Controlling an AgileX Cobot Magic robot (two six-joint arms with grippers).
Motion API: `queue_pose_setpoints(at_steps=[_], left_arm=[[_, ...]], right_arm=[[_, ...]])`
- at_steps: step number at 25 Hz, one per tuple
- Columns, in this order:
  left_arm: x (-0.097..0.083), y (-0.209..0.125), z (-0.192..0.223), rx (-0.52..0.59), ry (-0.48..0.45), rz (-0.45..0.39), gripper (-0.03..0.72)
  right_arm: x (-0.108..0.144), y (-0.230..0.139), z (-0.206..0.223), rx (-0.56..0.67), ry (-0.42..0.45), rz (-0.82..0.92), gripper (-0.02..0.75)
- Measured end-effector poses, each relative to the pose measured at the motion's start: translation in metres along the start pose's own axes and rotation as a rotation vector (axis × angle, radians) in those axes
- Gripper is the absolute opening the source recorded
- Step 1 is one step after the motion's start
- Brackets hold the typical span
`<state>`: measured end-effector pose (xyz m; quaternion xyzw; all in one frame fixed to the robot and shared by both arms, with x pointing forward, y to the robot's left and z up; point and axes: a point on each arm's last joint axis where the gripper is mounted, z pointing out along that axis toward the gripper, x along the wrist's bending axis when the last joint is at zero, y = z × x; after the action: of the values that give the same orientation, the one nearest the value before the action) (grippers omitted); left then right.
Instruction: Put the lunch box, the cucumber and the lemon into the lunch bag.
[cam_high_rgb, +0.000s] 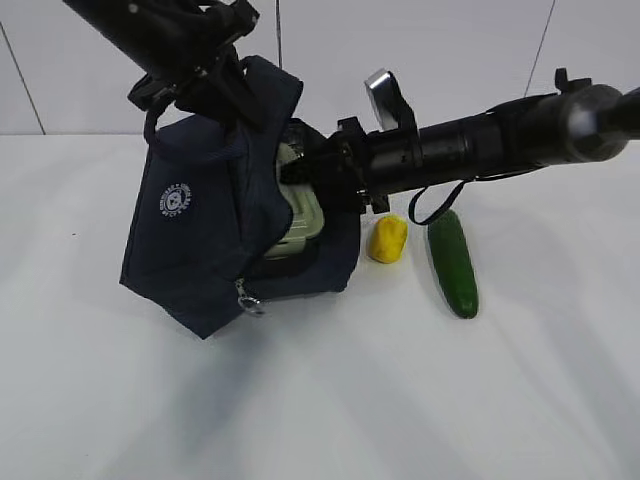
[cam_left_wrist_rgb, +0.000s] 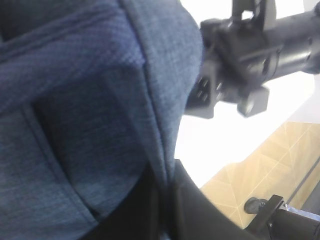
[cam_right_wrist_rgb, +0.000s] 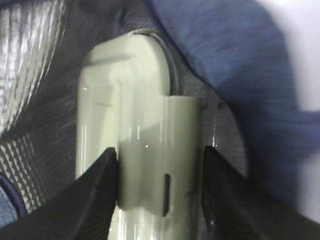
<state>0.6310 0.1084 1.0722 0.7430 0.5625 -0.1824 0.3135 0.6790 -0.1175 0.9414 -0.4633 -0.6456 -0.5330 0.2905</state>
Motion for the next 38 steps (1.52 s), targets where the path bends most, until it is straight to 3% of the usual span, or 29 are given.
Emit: queue_pose_setpoints(at_steps=[7, 12, 19, 38], left_arm=[[0.017, 0.002, 0.023, 0.052, -0.005, -0.043, -0.009], [0.016, 0.002, 0.023, 0.051, -0.012, -0.043, -0.009], [0.016, 0.002, 0.024, 0.052, -0.018, -0.045, -0.009], [0.017, 0.003, 0.026, 0.055, -0.02, -0.044, -0.009]], right_arm=[[-0.003, -0.01, 0.014, 0.058, -0.03, -0.03, 0.376], [-0.01, -0.01, 0.016, 0.05, -0.06, -0.037, 0.376], [-0.039, -0.021, 0.027, 0.038, -0.052, 0.054, 0.375], [-0.044, -0.02, 0.027, 0.016, -0.074, 0.054, 0.383]])
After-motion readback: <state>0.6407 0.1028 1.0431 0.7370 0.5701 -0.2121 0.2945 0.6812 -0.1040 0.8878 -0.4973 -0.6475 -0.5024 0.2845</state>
